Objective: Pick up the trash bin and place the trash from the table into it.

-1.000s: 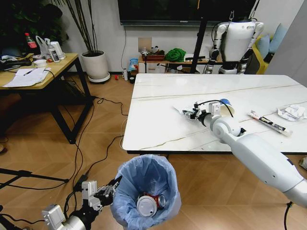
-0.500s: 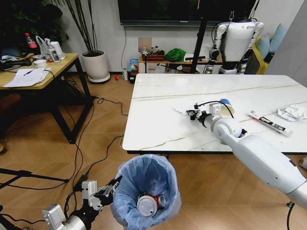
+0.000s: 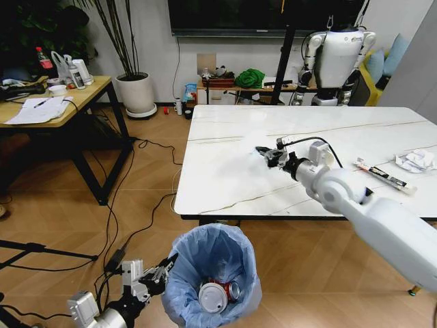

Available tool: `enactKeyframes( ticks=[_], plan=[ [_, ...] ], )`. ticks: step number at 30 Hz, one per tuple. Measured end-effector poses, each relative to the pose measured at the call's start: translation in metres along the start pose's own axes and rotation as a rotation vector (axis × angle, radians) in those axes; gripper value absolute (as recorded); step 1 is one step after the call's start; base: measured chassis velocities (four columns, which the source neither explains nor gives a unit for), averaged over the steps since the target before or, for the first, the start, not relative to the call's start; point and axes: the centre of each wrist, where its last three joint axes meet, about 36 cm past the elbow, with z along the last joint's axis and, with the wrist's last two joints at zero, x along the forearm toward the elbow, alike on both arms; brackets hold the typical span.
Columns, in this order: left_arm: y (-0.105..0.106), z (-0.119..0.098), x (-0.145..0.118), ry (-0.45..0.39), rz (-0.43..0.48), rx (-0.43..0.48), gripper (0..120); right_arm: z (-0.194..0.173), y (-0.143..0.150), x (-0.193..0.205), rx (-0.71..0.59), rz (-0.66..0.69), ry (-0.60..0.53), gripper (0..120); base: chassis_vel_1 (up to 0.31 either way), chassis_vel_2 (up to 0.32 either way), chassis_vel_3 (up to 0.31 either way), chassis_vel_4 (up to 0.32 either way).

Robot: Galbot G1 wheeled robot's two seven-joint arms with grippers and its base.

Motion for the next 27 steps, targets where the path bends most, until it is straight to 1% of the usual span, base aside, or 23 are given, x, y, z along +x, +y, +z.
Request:
enactKeyframes(
  ticks=[2, 3, 4, 5, 7, 9, 15, 21, 27],
  plan=[
    [0.0, 0.0, 0.0, 0.0, 0.0, 0.0, 0, 0.0, 0.004, 0.001, 0.001, -0.01, -0.003, 0, 0.0, 0.0, 0.0, 0.0],
    [0.002, 0.001, -0.002, 0.0, -0.002, 0.0, 0, 0.002, 0.041, 0.013, -0.002, -0.105, -0.016, 0, 0.0, 0.0, 0.0, 0.0],
    [0.002, 0.001, -0.002, -0.001, -0.002, 0.001, 0, 0.006, 0.06, 0.019, -0.008, -0.152, -0.012, 0, 0.0, 0.0, 0.0, 0.0],
    [0.002, 0.001, -0.002, -0.001, -0.002, 0.001, 0, 0.006, 0.06, 0.019, -0.008, -0.152, -0.012, 0, 0.0, 0.0, 0.0, 0.0],
    [0.003, 0.0, -0.001, -0.011, -0.011, 0.002, 0, 0.017, 0.09, 0.03, -0.021, -0.24, 0.006, 0, 0.0, 0.0, 0.0, 0.0],
    [0.002, -0.002, 0.001, -0.022, -0.019, 0.003, 0, 0.025, 0.101, 0.036, -0.028, -0.301, 0.011, 0, 0.0, 0.0, 0.0, 0.0],
    [-0.001, -0.005, 0.004, -0.034, -0.02, -0.002, 0, 0.038, 0.104, 0.05, 0.015, -0.377, 0.029, 0, 0.0, 0.0, 0.0, 0.0],
    [-0.003, -0.008, 0.008, -0.042, -0.025, -0.011, 0, 0.046, 0.101, 0.056, 0.05, -0.409, 0.034, 0, 0.0, 0.0, 0.0, 0.0],
    [-0.005, -0.01, 0.01, -0.051, -0.026, -0.014, 0, 0.062, 0.1, 0.065, 0.093, -0.445, 0.058, 0, 0.0, 0.0, 0.0, 0.0]
  ],
)
